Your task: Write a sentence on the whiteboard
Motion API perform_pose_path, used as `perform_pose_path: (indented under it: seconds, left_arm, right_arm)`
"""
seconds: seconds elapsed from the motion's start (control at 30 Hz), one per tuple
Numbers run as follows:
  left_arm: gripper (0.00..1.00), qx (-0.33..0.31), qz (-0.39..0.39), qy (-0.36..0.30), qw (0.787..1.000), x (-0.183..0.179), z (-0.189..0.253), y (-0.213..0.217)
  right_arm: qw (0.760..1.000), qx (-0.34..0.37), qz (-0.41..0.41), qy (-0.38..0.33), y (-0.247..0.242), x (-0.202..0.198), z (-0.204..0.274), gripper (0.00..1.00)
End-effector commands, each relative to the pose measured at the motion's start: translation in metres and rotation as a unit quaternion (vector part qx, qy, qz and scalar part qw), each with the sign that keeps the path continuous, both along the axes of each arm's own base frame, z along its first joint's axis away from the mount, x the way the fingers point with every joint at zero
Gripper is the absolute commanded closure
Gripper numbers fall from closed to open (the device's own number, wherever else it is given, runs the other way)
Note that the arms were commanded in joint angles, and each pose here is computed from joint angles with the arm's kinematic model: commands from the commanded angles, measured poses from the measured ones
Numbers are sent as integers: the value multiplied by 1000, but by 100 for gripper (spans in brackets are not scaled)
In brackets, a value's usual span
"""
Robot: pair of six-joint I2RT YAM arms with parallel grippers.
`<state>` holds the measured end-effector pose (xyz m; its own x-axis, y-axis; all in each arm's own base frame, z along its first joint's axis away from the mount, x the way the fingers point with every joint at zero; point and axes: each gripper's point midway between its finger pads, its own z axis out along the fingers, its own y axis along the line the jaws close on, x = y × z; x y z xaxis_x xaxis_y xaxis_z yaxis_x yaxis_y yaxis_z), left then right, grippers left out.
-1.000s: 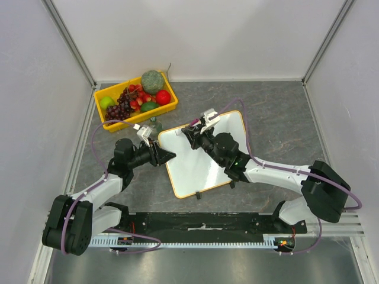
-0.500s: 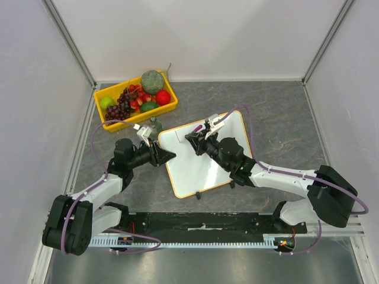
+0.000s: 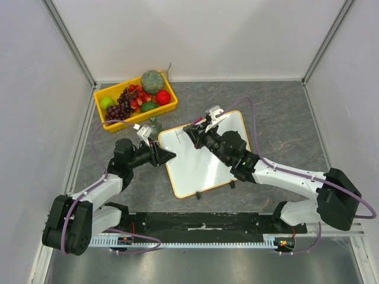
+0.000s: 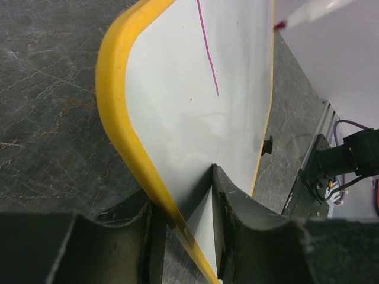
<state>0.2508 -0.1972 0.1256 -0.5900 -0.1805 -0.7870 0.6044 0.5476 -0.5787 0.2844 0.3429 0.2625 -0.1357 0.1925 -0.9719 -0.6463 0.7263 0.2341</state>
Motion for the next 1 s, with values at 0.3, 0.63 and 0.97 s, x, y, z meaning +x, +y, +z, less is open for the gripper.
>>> perform_pose_path:
  seconds: [0.3,0.63,0.97]
  left_arm:
    - [98,22,-13,-13,1000,-2,-11,0]
    - [98,22,-15,-12,1000,-2,-11,0]
    - [98,21,-17,-10,1000,-3,-12,-1]
  right_arm:
    - [999,5,-23,-24,19,30,22,100]
    - [999,-5,-42,-11,12,40,4,100]
    - [999,-21,-49,4,9,44,-11,100]
